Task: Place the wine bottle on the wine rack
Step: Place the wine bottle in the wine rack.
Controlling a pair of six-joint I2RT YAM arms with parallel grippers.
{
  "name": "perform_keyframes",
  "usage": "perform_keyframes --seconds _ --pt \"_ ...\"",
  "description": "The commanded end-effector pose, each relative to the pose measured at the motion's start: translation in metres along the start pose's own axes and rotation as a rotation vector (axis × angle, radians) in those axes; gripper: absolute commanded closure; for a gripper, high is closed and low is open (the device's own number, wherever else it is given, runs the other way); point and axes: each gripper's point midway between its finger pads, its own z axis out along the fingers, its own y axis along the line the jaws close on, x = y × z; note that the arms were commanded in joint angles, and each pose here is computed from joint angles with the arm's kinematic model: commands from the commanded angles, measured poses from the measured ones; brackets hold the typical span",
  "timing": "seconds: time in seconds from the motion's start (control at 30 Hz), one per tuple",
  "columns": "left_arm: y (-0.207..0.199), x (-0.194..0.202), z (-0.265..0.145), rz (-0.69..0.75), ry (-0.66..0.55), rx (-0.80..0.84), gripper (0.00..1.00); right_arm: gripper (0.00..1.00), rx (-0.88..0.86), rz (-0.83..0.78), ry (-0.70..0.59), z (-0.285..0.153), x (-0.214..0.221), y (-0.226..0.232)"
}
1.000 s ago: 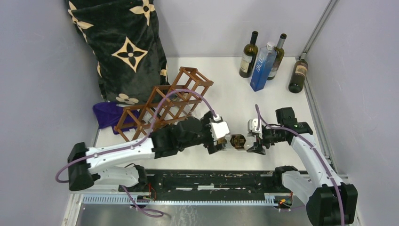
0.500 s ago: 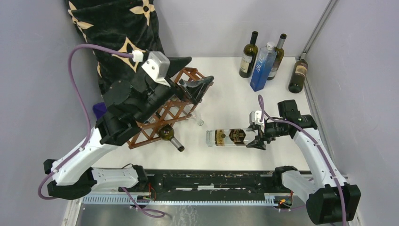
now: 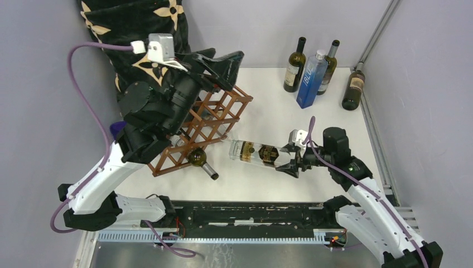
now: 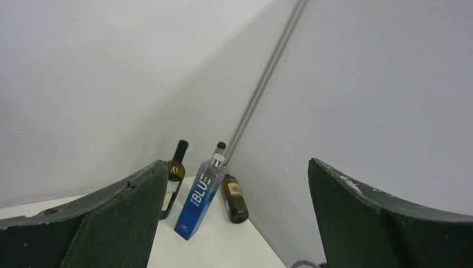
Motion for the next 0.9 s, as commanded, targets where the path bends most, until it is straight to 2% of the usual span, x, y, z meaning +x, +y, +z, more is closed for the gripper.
perform_keyframes --seconds 0.0,0.07,0.2,0.5,0.87 --pt "0.027 -0.051 -0.005 -0.114 -0.155 -0.191 0.0 1.0 0.11 0.019 -0.249 0.008 -0.068 -0.014" --pt "0.033 -0.053 -0.004 -0.092 -0.155 -0.227 0.0 1.0 0.137 0.049 -0.292 0.014 -0.075 -0.012" --pt "0.034 -0.061 -0.004 -0.063 -0.18 -0.235 0.0 1.0 0.18 0.116 -0.295 0.028 -0.078 -0.017" --pt "0.051 -0.07 -0.011 0.054 -0.196 -0.315 0.0 1.0 0.141 0.15 -0.341 0.061 -0.089 0.011" --pt "0.057 -0.065 -0.007 0.088 -0.191 -0.354 0.0 1.0 0.194 0.306 -0.433 0.078 -0.096 0.013"
